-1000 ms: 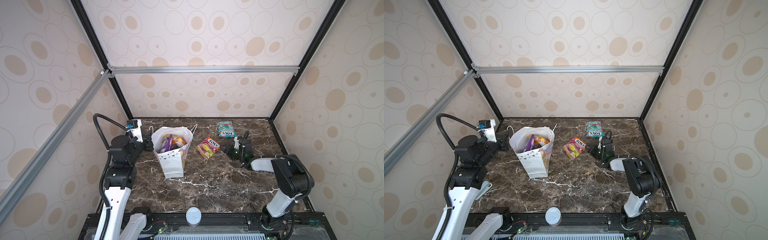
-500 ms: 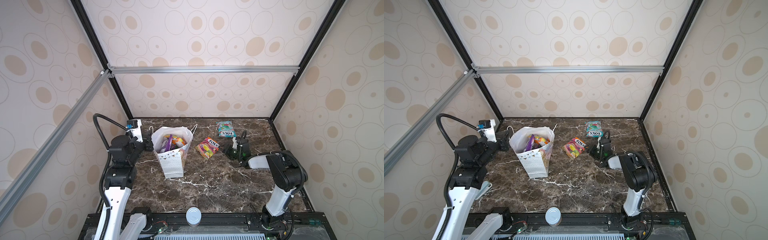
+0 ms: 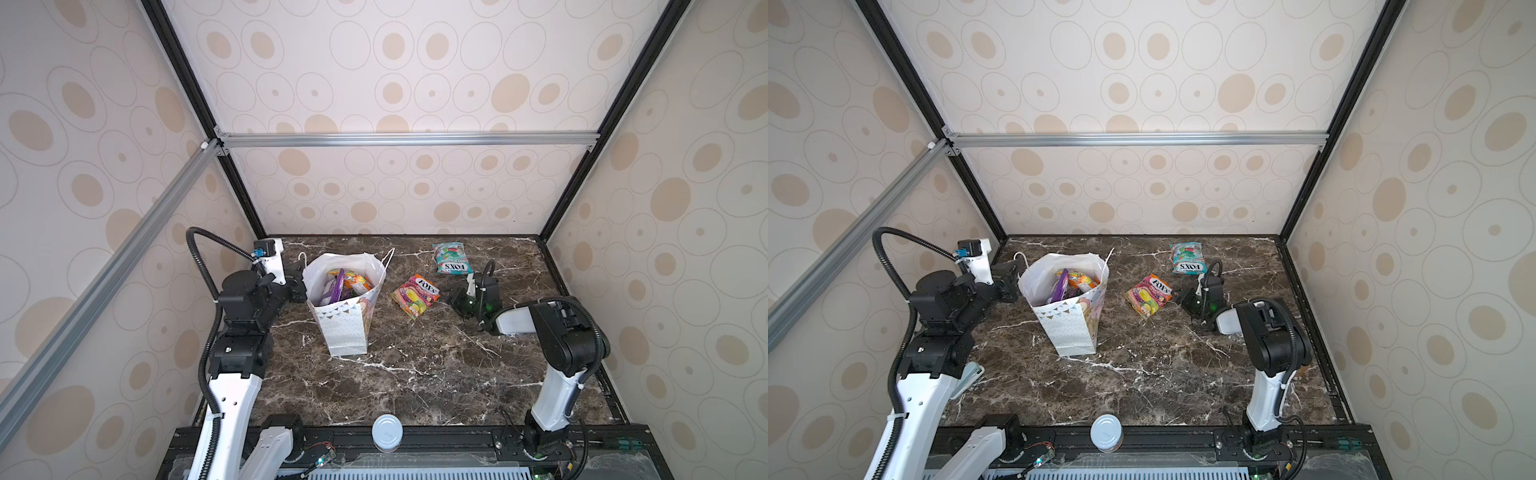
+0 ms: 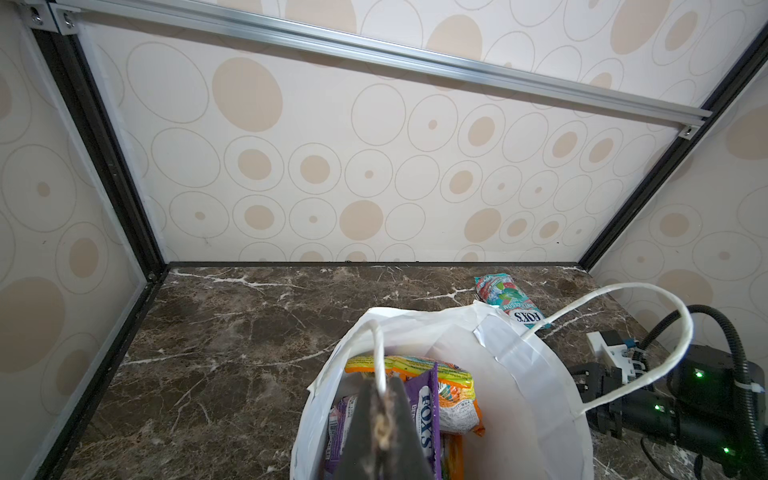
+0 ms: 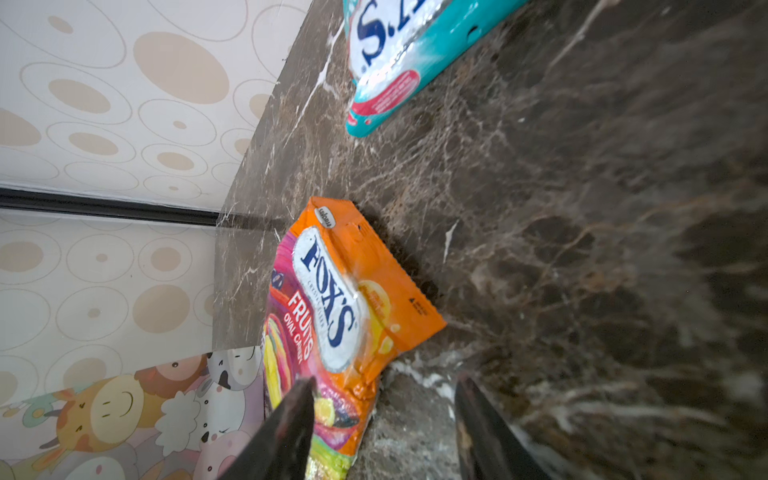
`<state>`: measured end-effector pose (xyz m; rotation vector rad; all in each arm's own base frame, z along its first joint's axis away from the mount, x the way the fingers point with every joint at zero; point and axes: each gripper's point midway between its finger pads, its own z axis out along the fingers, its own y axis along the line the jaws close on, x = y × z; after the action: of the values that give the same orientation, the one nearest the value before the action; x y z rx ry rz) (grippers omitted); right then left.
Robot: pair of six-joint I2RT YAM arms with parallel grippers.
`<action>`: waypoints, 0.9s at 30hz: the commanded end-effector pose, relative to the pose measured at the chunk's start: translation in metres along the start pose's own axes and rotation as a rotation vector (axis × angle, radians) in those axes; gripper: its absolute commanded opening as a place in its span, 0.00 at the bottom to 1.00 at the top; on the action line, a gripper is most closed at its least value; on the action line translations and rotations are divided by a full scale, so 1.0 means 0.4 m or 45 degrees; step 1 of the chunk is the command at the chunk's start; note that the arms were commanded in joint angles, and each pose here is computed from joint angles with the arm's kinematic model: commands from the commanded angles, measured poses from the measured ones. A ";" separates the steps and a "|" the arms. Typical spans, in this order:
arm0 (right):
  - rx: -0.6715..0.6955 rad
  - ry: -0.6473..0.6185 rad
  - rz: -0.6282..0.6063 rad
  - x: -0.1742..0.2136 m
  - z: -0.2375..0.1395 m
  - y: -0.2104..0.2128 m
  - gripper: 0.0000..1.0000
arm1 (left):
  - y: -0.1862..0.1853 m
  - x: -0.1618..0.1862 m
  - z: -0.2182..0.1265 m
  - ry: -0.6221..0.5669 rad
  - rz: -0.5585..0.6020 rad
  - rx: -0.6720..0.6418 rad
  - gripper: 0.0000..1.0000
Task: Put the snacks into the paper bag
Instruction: 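Lower the right gripper onto the orange Fox's Fruits packet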
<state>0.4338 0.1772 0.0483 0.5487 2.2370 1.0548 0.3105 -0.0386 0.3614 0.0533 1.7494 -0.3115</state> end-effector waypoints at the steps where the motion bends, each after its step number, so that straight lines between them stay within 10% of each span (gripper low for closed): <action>1: -0.035 -0.011 0.008 -0.015 0.016 0.018 0.57 | -0.013 -0.056 -0.013 -0.093 0.048 0.024 0.00; 27: -0.064 0.069 0.044 -0.005 0.101 0.009 0.53 | -0.013 -0.056 -0.013 -0.094 0.050 0.024 0.00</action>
<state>0.4634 0.1943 0.0414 0.5254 2.2173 1.1340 0.3105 -0.0386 0.3614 0.0533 1.7494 -0.3115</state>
